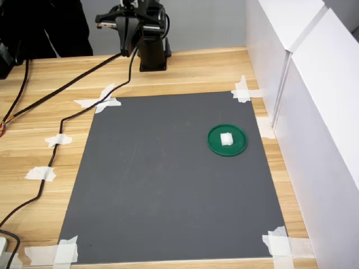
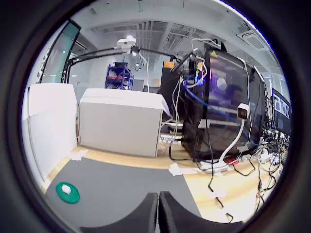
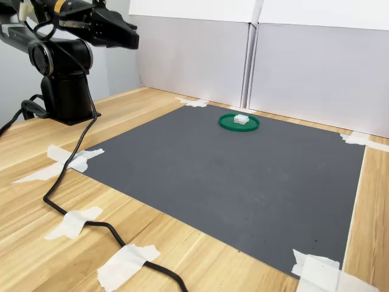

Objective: Grasp a white terminal and put it on the green lid.

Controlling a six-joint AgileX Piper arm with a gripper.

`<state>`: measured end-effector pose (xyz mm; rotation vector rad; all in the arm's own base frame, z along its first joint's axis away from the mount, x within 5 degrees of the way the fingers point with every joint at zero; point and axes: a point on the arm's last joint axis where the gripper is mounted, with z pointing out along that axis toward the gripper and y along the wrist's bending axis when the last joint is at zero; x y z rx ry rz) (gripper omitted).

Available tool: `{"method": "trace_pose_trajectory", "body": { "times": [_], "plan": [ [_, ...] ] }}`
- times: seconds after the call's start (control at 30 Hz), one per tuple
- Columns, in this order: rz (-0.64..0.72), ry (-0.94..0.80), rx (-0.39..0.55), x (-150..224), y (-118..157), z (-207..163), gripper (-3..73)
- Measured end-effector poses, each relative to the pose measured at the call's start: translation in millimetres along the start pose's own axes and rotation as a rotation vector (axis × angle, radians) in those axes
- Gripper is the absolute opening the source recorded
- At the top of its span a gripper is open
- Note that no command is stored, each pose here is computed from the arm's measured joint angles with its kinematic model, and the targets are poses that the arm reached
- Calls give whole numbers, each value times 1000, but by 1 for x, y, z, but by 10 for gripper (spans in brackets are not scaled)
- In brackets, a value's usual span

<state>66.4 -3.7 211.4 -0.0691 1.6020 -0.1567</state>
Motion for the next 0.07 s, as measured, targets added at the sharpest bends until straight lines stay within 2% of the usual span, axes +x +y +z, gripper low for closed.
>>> {"method": "trace_pose_trajectory", "body": {
  "times": [0.07],
  "plan": [
    [0, 27, -5, 9, 1, 1, -16]
  ]
}}
